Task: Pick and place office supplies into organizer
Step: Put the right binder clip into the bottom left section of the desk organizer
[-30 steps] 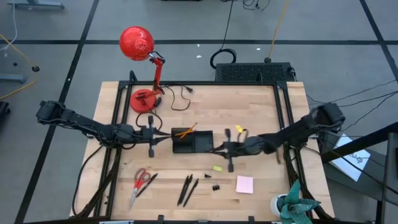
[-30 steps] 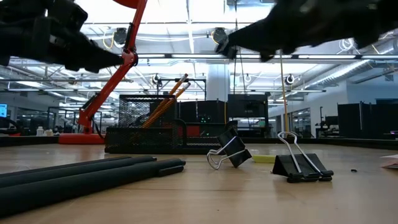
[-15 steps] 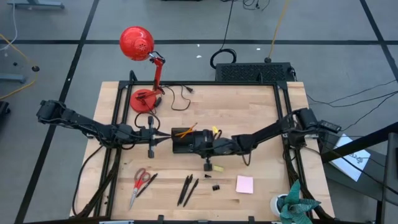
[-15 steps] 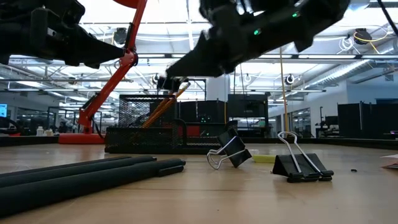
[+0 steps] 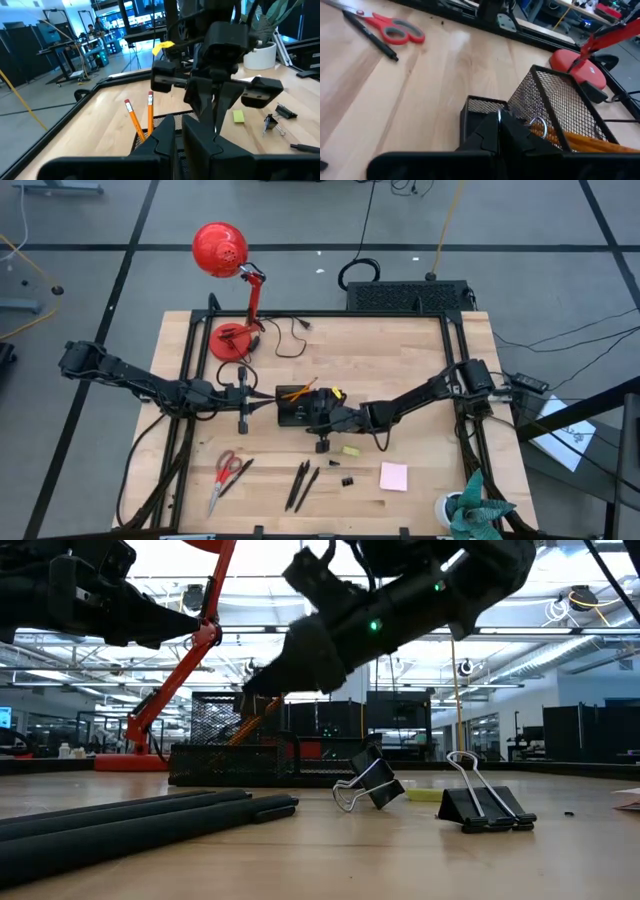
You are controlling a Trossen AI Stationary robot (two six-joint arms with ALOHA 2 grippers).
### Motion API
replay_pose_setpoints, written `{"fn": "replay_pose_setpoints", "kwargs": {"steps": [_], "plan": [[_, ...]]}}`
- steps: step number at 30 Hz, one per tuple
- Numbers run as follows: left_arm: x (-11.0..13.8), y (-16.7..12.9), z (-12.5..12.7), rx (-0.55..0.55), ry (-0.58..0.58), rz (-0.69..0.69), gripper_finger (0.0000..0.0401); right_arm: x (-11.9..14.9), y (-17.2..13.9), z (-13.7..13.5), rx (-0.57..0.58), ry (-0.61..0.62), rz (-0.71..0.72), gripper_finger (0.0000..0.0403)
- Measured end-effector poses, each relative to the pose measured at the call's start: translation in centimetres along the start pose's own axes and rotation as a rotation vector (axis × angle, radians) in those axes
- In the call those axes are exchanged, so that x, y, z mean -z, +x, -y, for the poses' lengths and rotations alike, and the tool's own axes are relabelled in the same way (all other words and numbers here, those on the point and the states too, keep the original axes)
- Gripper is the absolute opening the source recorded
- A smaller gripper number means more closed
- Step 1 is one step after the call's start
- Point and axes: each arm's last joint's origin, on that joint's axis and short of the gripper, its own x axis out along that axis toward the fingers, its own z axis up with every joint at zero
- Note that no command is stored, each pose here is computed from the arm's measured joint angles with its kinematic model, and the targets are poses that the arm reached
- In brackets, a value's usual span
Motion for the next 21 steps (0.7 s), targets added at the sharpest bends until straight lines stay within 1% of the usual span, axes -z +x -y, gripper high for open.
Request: {"fn": "replay_pose_setpoints", "kwargs": {"steps": [4,7,11,13,16,18,21], "plan": [[0.0,0.0,0.0,0.0,0.004,0.0,0.0042,0.0,0.1,0.1,-0.004,-0.002,0.013,0.0],[0.0,0.0,0.0,0.0,0.015,-0.001,0.0042,-0.1,0.2,0.4,-0.039,0.014,0.03,0.0],[0.0,0.0,0.0,-0.001,0.027,0.0,0.0042,0.4,0.5,0.6,-0.04,0.035,0.008,0.0],[0.0,0.0,0.0,-0.001,0.028,0.0,0.0042,0.7,0.9,0.7,-0.068,0.064,0.01,0.0],[0.0,0.0,0.0,-0.001,0.029,-0.001,0.0042,1.4,1.3,1.2,-0.106,0.141,-0.013,0.0],[0.0,0.0,0.0,-0.001,0.029,0.0,0.0042,1.9,1.8,1.4,-0.099,0.168,-0.021,0.0],[0.0,0.0,0.0,-0.001,0.034,-0.001,0.0042,2.6,2.1,1.5,-0.076,0.16,-0.051,0.0]]}}
